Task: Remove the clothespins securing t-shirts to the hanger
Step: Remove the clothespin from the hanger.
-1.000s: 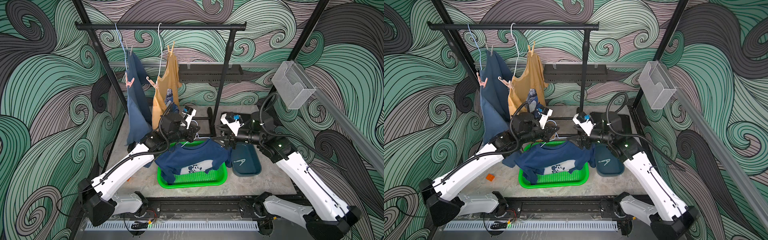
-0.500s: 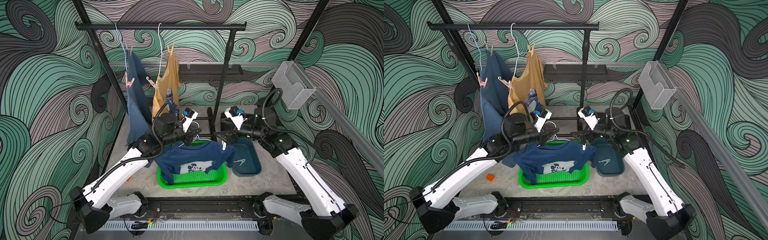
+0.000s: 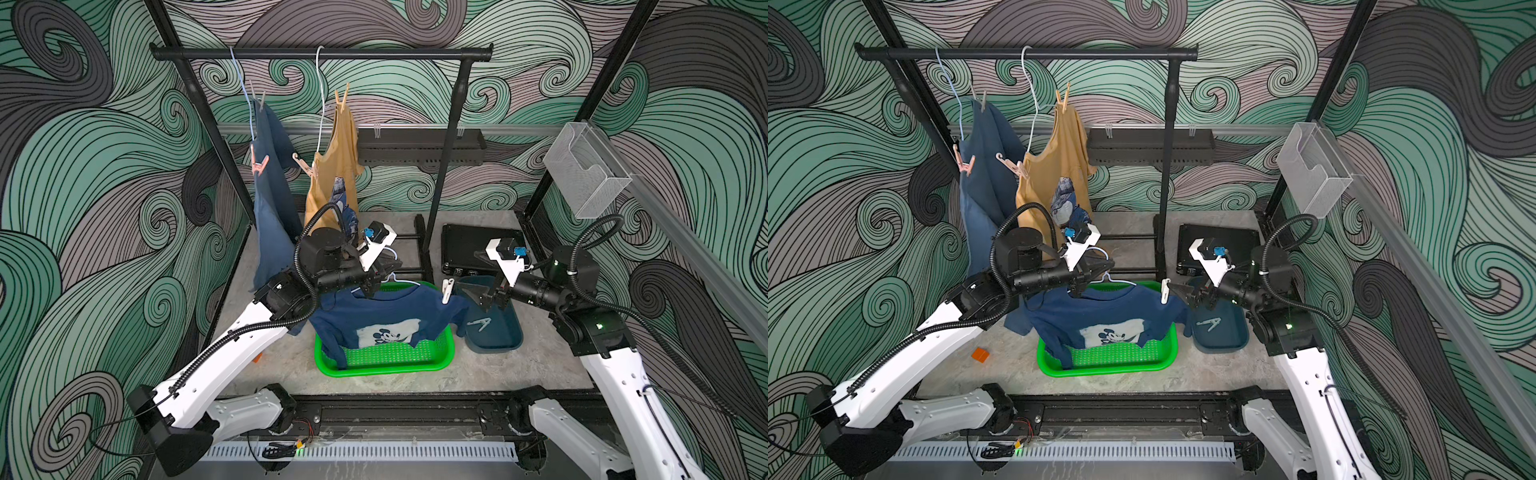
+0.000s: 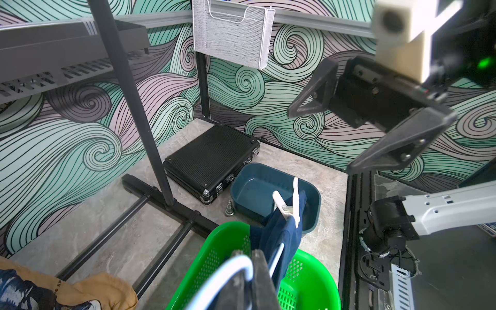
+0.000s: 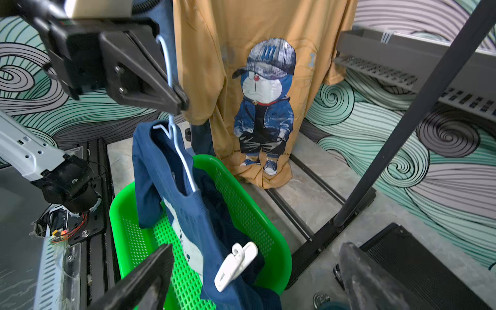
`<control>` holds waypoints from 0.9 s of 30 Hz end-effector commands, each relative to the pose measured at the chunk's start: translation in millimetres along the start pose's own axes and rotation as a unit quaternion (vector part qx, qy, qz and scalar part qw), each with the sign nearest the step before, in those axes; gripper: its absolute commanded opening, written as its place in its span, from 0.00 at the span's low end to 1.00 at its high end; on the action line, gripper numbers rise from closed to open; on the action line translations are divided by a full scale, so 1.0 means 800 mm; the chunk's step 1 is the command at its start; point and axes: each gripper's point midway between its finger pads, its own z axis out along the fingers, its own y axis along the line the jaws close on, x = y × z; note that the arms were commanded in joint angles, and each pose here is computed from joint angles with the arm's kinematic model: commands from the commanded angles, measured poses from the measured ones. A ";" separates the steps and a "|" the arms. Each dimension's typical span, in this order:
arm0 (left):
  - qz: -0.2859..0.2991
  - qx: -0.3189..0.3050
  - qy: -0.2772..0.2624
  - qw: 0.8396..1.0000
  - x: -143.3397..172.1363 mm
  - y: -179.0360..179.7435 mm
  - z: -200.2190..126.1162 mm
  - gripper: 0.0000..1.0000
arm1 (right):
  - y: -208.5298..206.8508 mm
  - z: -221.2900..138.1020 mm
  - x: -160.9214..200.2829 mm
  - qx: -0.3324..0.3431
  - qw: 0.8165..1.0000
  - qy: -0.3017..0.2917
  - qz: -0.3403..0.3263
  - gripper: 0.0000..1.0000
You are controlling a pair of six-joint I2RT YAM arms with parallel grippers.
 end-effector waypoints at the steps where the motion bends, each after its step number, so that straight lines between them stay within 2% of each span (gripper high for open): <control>1: 0.032 0.021 -0.045 0.998 -0.043 -0.015 -0.027 0.00 | 0.013 -0.007 0.001 -0.025 1.000 -0.012 -0.009 0.97; 9: 0.054 0.026 -0.058 0.997 -0.048 -0.020 -0.036 0.00 | 0.035 -0.004 0.006 -0.093 0.995 -0.026 0.027 0.96; 15: 0.054 0.035 -0.069 0.996 -0.055 -0.024 -0.039 0.00 | 0.037 0.008 0.024 -0.115 0.991 -0.023 0.061 0.94; 27: 0.049 0.034 -0.075 0.995 -0.062 -0.024 -0.040 0.00 | 0.042 0.028 0.025 -0.161 0.983 -0.028 0.086 0.83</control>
